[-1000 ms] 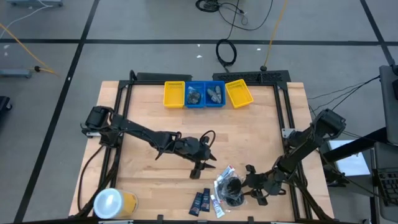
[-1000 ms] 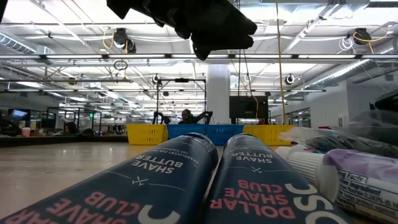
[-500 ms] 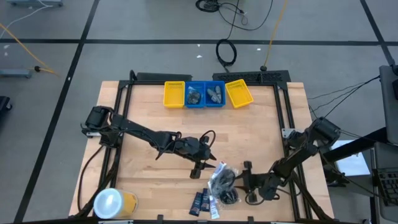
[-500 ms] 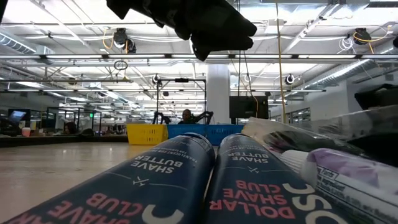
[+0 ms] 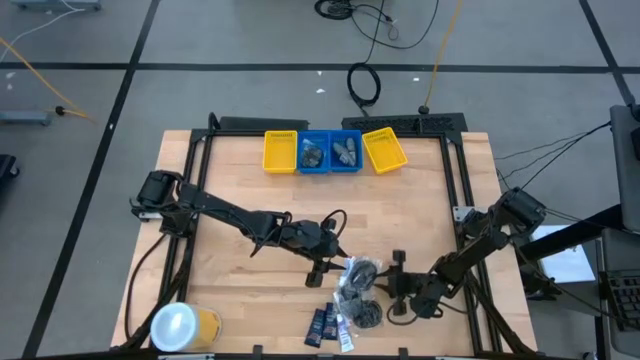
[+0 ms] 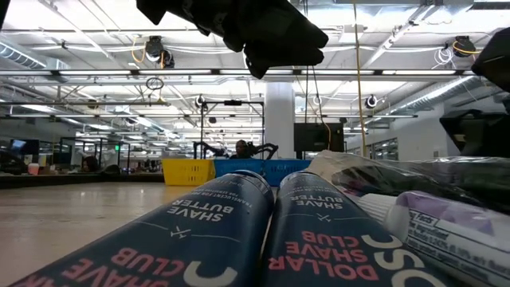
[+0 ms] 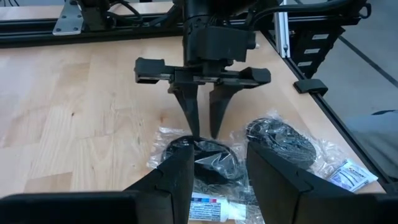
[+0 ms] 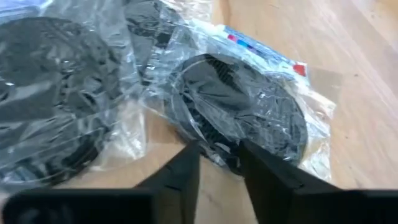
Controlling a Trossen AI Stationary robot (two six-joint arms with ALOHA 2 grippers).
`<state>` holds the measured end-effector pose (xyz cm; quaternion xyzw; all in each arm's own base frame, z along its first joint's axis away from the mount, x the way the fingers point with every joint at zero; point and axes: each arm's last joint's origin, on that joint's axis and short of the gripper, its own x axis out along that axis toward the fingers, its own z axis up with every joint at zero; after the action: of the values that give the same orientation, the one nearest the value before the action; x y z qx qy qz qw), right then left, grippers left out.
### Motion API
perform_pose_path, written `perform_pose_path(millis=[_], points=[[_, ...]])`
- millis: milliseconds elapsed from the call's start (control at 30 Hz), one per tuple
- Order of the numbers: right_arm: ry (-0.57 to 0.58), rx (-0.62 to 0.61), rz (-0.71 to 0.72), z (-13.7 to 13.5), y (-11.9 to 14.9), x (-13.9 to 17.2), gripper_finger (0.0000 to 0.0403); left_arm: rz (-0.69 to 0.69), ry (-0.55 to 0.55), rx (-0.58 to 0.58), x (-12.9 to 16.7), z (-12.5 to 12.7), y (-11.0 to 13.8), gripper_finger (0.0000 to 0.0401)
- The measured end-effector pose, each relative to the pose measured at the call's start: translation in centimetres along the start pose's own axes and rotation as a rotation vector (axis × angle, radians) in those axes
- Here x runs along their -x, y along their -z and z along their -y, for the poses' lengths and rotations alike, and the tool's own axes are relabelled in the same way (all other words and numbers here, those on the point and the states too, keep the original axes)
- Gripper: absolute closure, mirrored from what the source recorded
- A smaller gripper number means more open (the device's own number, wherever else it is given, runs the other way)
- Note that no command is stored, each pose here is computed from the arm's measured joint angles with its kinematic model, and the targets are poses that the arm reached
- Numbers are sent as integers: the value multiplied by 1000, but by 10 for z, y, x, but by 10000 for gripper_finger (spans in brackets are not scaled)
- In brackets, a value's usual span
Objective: Pick & Place Travel size toiletries
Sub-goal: Put the hairbrush into the left blue bin
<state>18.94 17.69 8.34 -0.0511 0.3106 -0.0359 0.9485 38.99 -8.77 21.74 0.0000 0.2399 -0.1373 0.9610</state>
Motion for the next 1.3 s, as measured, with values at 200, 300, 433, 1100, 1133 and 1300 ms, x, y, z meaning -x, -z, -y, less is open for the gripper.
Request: perform_pose_path(millis=[200, 300, 433, 1100, 1133, 1300], points=[[33, -30, -23, 5, 0, -3, 395, 0, 0, 0, 0, 0, 0, 251], [41, -60, -34, 7, 1, -4, 401, -2, 0, -7, 0, 0, 0, 252], [15, -52, -17, 6, -4, -1, 402, -2, 0, -6, 0, 0, 0, 251], [49, 38, 213, 17, -55, 39, 403, -7, -1, -4, 0, 0, 1, 252], [51, 44, 218, 18, -56, 40, 403, -7, -1, -4, 0, 0, 1, 251], [62, 62, 248, 21, -63, 46, 403, -7, -1, -5, 0, 0, 1, 251]])
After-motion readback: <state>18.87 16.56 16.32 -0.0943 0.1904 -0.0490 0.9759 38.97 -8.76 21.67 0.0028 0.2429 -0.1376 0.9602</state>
